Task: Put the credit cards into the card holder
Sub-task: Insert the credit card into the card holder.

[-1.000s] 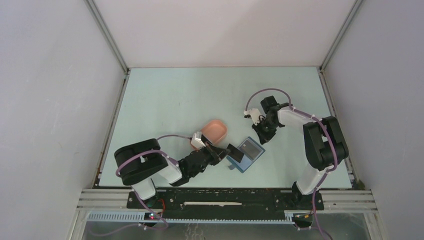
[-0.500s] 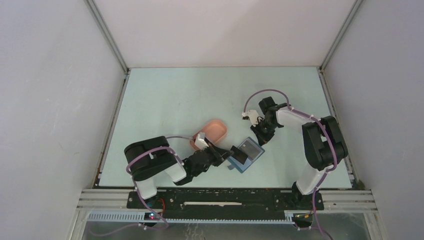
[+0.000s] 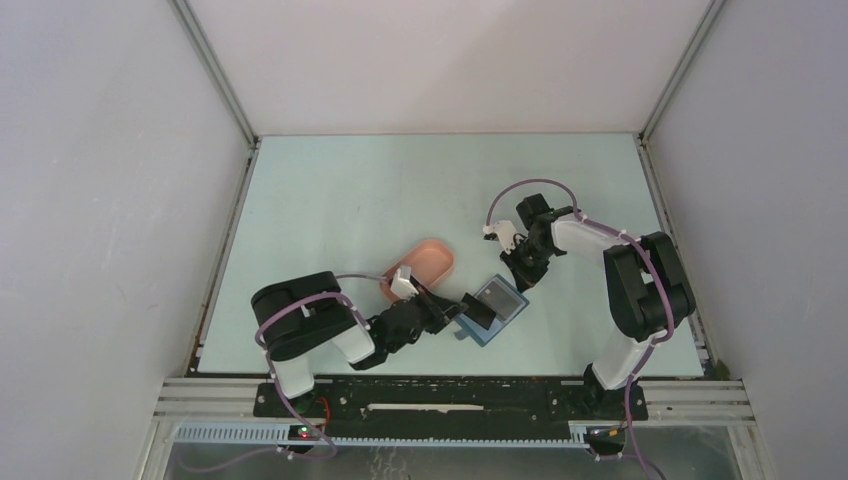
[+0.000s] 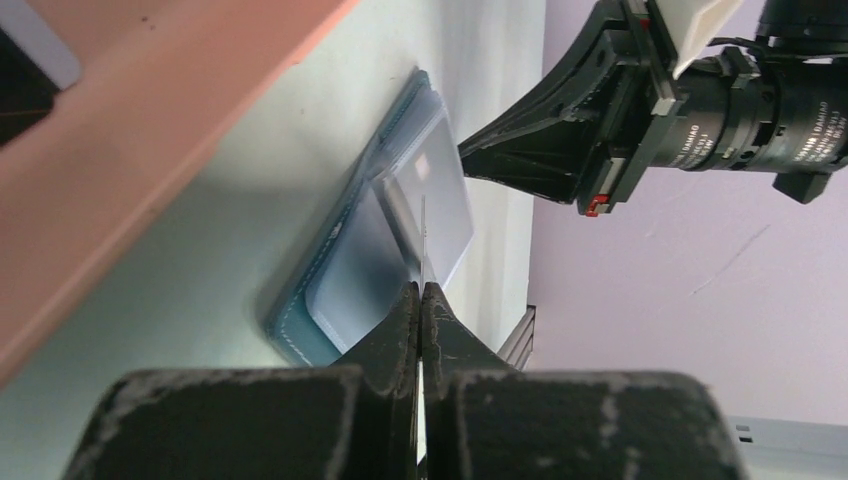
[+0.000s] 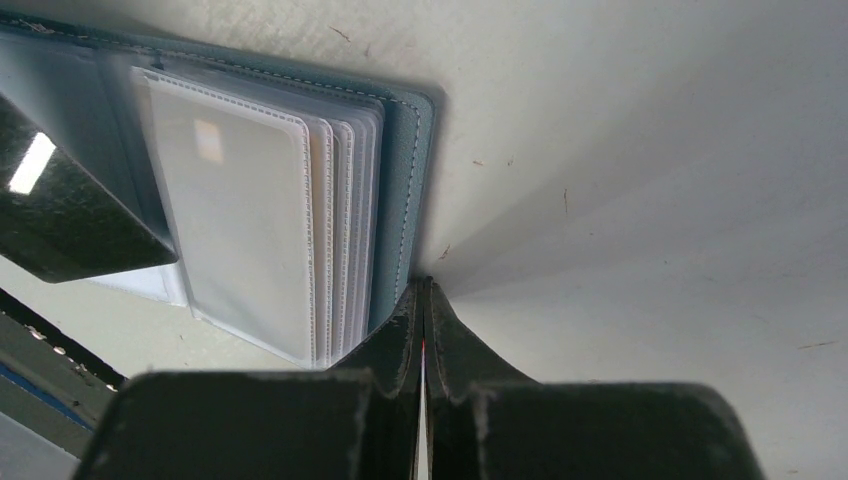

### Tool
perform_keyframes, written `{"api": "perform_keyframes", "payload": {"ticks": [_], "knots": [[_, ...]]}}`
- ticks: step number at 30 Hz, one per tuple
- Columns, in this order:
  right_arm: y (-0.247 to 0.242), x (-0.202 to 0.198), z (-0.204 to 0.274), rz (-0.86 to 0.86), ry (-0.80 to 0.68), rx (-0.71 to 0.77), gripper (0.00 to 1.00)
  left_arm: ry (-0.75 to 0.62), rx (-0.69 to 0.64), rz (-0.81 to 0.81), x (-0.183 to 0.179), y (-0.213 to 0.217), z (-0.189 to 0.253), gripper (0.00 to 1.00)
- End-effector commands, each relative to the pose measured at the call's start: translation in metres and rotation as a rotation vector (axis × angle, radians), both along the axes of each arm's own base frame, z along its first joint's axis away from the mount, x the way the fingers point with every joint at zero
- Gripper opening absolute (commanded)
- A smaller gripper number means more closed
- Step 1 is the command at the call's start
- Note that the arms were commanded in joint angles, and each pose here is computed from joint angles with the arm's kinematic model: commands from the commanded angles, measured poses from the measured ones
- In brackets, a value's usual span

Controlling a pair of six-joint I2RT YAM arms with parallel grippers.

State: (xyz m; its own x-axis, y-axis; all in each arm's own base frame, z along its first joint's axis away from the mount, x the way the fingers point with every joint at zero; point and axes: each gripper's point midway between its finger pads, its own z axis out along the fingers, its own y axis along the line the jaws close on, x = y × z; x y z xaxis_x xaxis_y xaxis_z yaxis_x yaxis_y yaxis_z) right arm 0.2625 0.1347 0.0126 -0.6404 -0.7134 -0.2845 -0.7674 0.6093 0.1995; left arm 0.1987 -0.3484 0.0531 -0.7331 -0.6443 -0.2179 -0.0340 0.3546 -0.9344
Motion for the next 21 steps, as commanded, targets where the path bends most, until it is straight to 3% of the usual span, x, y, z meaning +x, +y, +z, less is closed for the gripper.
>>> {"api": "perform_keyframes", "payload": {"ticks": [1,13,21], "knots": [[0.001,-0.013,-0.008,0.028,0.055,-0.017,0.02,0.016,-0.011,0.013,0.003,-0.003,0.005,0.0],[0.003,-0.014,-0.007,0.04,0.054,-0.018,0.02,0.03,0.001,0.017,0.008,-0.012,0.001,0.0],[0.005,-0.016,-0.006,0.05,0.054,-0.018,0.01,0.117,-0.028,0.023,0.004,-0.014,-0.012,0.0]]}}
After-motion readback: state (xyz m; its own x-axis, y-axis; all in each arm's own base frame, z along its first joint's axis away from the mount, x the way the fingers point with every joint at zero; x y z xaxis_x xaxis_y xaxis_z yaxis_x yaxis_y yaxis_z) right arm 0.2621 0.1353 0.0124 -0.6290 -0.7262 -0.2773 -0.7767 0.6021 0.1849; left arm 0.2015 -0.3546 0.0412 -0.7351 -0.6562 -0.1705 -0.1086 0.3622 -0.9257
